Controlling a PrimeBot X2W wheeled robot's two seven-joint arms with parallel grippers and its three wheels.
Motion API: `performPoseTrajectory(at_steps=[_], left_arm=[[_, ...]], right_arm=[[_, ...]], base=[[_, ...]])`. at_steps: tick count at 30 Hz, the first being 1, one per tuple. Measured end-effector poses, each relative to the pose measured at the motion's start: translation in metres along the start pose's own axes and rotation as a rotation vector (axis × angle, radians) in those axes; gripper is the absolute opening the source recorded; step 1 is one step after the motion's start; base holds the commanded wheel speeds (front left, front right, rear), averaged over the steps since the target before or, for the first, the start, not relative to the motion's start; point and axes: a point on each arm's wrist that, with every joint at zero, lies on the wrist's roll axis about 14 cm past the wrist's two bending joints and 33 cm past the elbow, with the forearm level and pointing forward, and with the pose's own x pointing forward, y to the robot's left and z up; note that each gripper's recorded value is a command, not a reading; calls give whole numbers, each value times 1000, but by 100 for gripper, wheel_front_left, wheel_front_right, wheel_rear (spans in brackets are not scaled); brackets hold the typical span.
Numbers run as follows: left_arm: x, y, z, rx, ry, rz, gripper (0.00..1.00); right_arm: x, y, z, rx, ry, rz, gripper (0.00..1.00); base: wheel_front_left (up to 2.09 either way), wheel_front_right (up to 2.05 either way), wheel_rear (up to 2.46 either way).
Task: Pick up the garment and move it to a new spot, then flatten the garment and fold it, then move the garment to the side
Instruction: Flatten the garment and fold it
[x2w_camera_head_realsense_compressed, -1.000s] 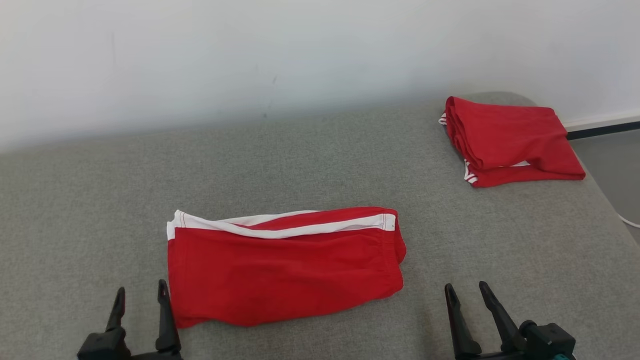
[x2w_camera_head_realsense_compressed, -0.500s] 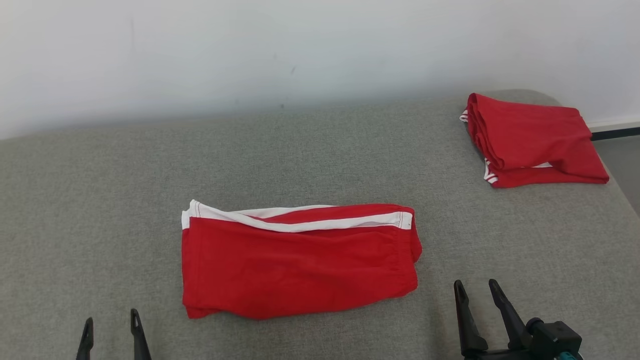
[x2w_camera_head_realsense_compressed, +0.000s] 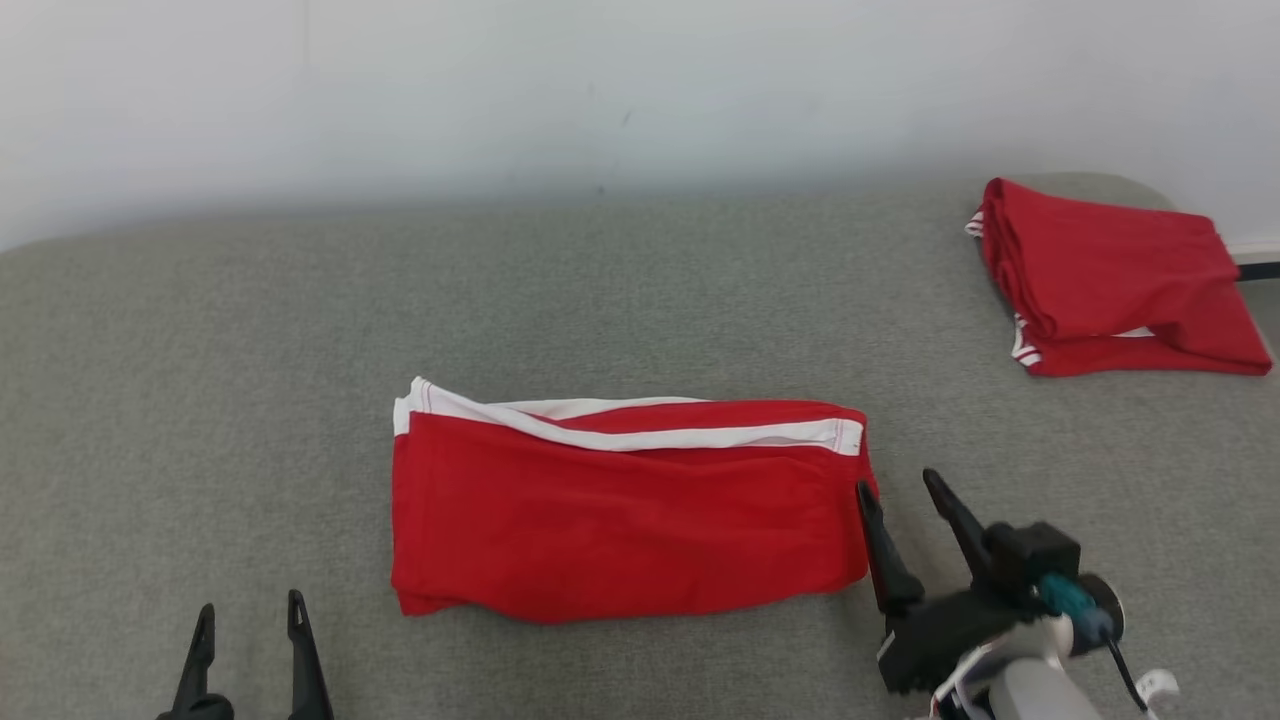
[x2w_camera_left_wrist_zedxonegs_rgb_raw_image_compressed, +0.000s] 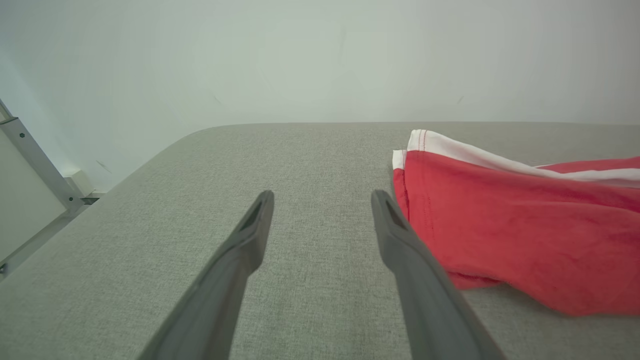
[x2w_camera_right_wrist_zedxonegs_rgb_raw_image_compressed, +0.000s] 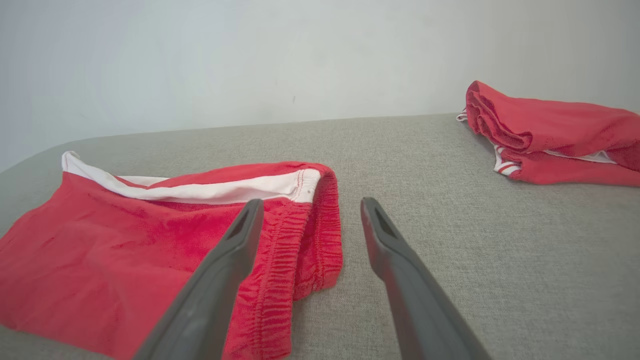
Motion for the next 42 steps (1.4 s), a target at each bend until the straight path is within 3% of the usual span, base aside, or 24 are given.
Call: performPoseTrajectory(at_steps=[8, 13, 21, 22, 23, 24, 25, 26, 34, 42], left_arm=[[-2, 4, -9, -24, 29, 20, 100], [-6, 13, -12, -27, 41, 51, 100], [-14, 17, -16, -28, 56, 66, 100], [-15, 17, -15, -29, 53, 64, 100], [-15, 17, -14, -30, 51, 63, 100], [-16, 16, -13, -30, 49, 62, 100], [-16, 15, -13, -31, 47, 59, 100], [-17, 15, -12, -32, 45, 58, 100], [-23, 14, -14, -42, 50, 51, 100], [-25, 4, -18, -52, 61, 21, 100]], right_arm=[[43, -4, -33, -52, 170, 29, 100], [54, -3, -60, 65, 288, -14, 100], [62, 28, -72, 152, 398, 47, 100], [62, 31, -71, 164, 399, 54, 96], [61, 34, -70, 174, 402, 61, 84], [60, 36, -70, 171, 405, 72, 84], [59, 37, -70, 163, 408, 81, 32], [57, 37, -71, 162, 416, 84, 0], [45, 16, -66, 154, 418, 73, 0], [21, -75, -40, 109, 386, -70, 0]], base=[[0, 0, 0], [0, 0, 0], [0, 0, 0], [0, 0, 0], [0, 0, 0], [0, 0, 0], [0, 0, 0], [0, 0, 0], [0, 0, 0], [0, 0, 0]])
